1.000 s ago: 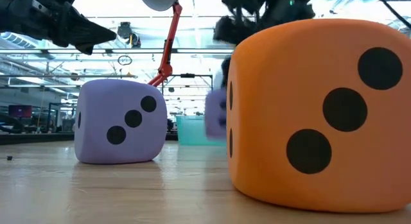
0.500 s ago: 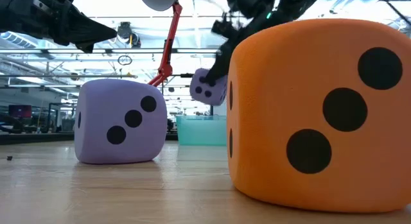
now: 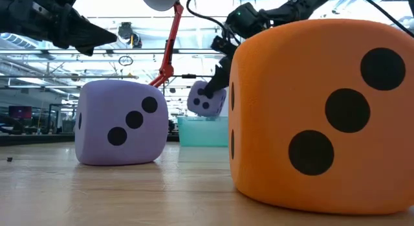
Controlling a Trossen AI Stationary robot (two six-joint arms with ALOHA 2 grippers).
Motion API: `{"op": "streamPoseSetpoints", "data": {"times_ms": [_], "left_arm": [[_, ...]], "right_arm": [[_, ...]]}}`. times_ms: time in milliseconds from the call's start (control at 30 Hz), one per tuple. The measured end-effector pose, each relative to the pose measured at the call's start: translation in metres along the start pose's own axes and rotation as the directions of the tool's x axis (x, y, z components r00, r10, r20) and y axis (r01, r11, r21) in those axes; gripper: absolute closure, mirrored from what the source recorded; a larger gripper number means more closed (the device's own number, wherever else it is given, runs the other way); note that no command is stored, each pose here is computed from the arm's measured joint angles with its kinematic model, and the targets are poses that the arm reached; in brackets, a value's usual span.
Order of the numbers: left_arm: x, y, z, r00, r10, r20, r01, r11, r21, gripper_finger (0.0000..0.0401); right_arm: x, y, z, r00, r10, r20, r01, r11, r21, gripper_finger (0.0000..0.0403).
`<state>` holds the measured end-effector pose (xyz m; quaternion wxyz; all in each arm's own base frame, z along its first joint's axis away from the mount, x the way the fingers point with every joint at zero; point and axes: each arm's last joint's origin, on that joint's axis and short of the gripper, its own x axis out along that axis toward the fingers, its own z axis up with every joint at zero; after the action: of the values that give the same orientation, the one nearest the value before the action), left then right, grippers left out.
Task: Pick & Place Dice
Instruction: Put the light purple die into the green bin
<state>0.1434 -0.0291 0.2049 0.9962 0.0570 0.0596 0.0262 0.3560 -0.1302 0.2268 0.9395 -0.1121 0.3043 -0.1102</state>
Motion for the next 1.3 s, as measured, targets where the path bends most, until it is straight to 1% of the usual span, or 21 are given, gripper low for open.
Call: {"op": "streamPoseSetpoints", "data": {"times_ms": [100, 200, 333, 433, 533, 600, 667, 800, 867, 1033, 1167, 1300], "left_arm": [[0.000, 0.000, 0.000, 1.000, 0.001, 0.001, -0.001, 1.000, -0.010, 0.0375], [0.003, 0.001, 0.002, 1.000, 0.018, 0.025, -0.017, 1.000, -0.022, 0.0375], [0.014, 0.005, 0.001, 0.998, 0.059, 0.038, -0.058, 0.998, -0.034, 0.0375], [0.023, 0.010, -0.002, 0.995, 0.098, 0.029, -0.097, 0.995, -0.020, 0.0376], [0.031, 0.017, -0.003, 0.990, 0.142, 0.022, -0.143, 0.990, 0.008, 0.0389], [0.038, 0.024, 0.001, 0.989, 0.144, 0.032, -0.144, 0.989, 0.018, 0.0396], [0.045, 0.030, 0.007, 0.989, 0.136, 0.056, -0.138, 0.990, 0.026, 0.0394], [0.063, 0.043, 0.015, 0.990, 0.135, 0.039, -0.137, 0.990, 0.040, 0.0397], [0.074, 0.051, 0.020, 0.987, 0.155, 0.028, -0.156, 0.987, 0.037, 0.0398], [0.106, 0.069, 0.029, 0.987, 0.161, -0.005, -0.161, 0.987, 0.014, 0.0399], [0.130, 0.084, 0.031, 0.980, 0.195, -0.036, -0.195, 0.980, -0.023, 0.0400], [0.147, 0.100, 0.027, 0.982, 0.169, -0.086, -0.175, 0.983, -0.060, 0.0400]], "right_arm": [[0.001, 0.006, 0.000, 0.999, 0.032, -0.009, -0.032, 0.996, -0.077, 0.0003], [0.000, 0.009, 0.002, 0.999, 0.033, 0.000, -0.033, 0.992, -0.122, 0.0003], [0.000, 0.009, 0.004, 0.999, 0.031, 0.021, -0.029, 0.993, -0.118, 0.0003], [0.000, 0.009, 0.004, 0.999, 0.028, 0.020, -0.026, 0.993, -0.114, 0.0003], [0.000, 0.009, 0.004, 0.999, 0.029, 0.020, -0.027, 0.993, -0.113, 0.0003], [0.000, 0.009, 0.004, 0.999, 0.030, 0.021, -0.027, 0.993, -0.114, 0.0003], [0.000, 0.009, 0.004, 0.999, 0.030, 0.020, -0.027, 0.993, -0.116, 0.0003], [0.000, 0.009, 0.004, 0.999, 0.029, 0.020, -0.027, 0.992, -0.119, 0.0003], [0.000, 0.009, 0.004, 0.999, 0.029, 0.020, -0.027, 0.992, -0.120, 0.0003], [0.000, 0.009, 0.004, 0.999, 0.032, 0.021, -0.030, 0.992, -0.120, 0.0003], [0.000, 0.009, 0.004, 0.999, 0.032, 0.021, -0.030, 0.992, -0.123, 0.0003], [0.000, 0.009, 0.004, 0.999, 0.033, 0.021, -0.030, 0.992, -0.124, 0.0003]]}}
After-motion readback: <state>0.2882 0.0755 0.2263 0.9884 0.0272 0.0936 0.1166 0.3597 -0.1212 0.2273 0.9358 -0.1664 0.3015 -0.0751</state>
